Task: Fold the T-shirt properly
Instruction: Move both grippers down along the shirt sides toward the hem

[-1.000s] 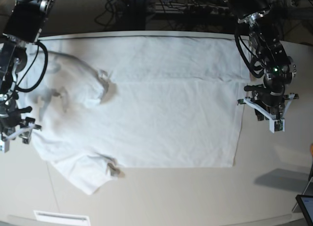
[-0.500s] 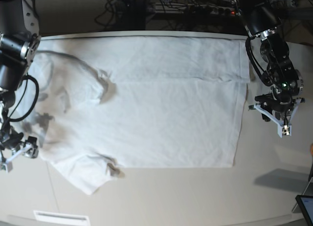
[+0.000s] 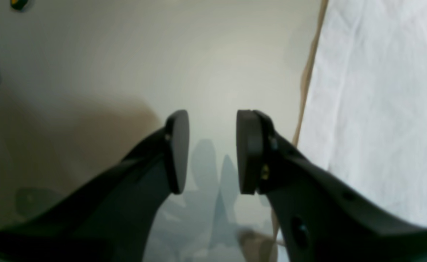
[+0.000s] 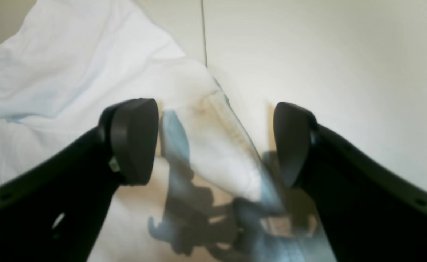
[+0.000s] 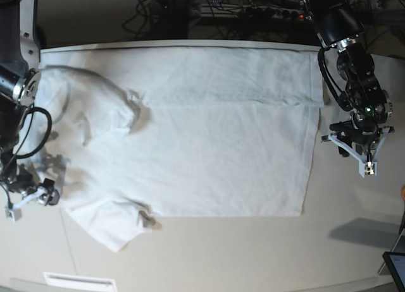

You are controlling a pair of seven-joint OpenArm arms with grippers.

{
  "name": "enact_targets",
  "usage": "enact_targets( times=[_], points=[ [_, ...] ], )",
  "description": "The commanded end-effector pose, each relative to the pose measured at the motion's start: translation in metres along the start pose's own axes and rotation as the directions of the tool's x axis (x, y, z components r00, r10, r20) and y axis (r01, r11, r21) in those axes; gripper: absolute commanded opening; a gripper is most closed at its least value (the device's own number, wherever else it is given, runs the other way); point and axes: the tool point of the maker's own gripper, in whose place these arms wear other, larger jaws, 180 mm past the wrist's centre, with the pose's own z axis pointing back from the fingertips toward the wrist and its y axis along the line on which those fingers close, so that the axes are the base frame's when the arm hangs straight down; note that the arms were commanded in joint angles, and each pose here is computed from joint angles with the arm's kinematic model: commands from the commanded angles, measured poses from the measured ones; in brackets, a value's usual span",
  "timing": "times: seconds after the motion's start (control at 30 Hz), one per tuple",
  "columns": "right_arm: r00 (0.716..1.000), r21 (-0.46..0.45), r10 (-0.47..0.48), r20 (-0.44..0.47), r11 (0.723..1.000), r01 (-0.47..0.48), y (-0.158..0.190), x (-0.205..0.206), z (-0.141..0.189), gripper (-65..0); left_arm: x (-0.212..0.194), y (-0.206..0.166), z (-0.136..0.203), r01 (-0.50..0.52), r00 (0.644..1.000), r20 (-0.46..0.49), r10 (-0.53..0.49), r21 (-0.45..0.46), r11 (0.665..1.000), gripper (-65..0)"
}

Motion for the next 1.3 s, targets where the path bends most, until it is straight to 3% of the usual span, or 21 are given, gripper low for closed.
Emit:
enact_targets(
  times=[0.0,0.4,0.87,0.97,1.17,1.23,1.27],
  points=[
    [0.996,0.007,0.013,0.092,1.000,-0.013,0.001,0.039,0.010,-17.7,0.018,0.008,0.005,0.004,0.998,0.056,-0.004,0.016,1.000,-42.5],
    [0.995,0.044,0.006,0.098,0.999,-0.011,0.021,0.033,-0.002,-17.7,0.020,0.007,0.006,0.002,0.998,0.062,-0.003,0.016,1.000,-42.5],
    [0.995,0.057,-0.057,0.078,0.997,0.052,0.019,0.008,-0.014,-18.6,0.020,0.008,0.006,0.004,0.998,0.063,-0.005,0.019,1.000,-42.5],
    [0.995,0.055,-0.056,0.079,0.997,0.052,0.019,0.009,-0.014,-27.7,0.019,0.008,0.006,0.003,0.998,0.060,-0.004,0.018,1.000,-42.5],
    [0.995,0.051,-0.058,0.076,0.997,0.055,0.018,0.008,-0.014,-58.6,0.023,0.009,0.005,-0.003,0.998,0.066,0.002,0.018,1.000,-42.5],
    [0.995,0.052,-0.059,0.074,0.997,0.055,0.018,0.007,-0.014,-63.5,0.034,0.009,0.005,-0.014,0.996,0.087,0.013,0.016,1.000,-41.7],
    [0.996,0.052,-0.059,0.073,0.997,0.055,0.018,0.007,-0.014,-63.8,0.036,0.008,0.001,-0.022,0.996,0.082,0.021,0.011,1.000,-38.0]
  ],
)
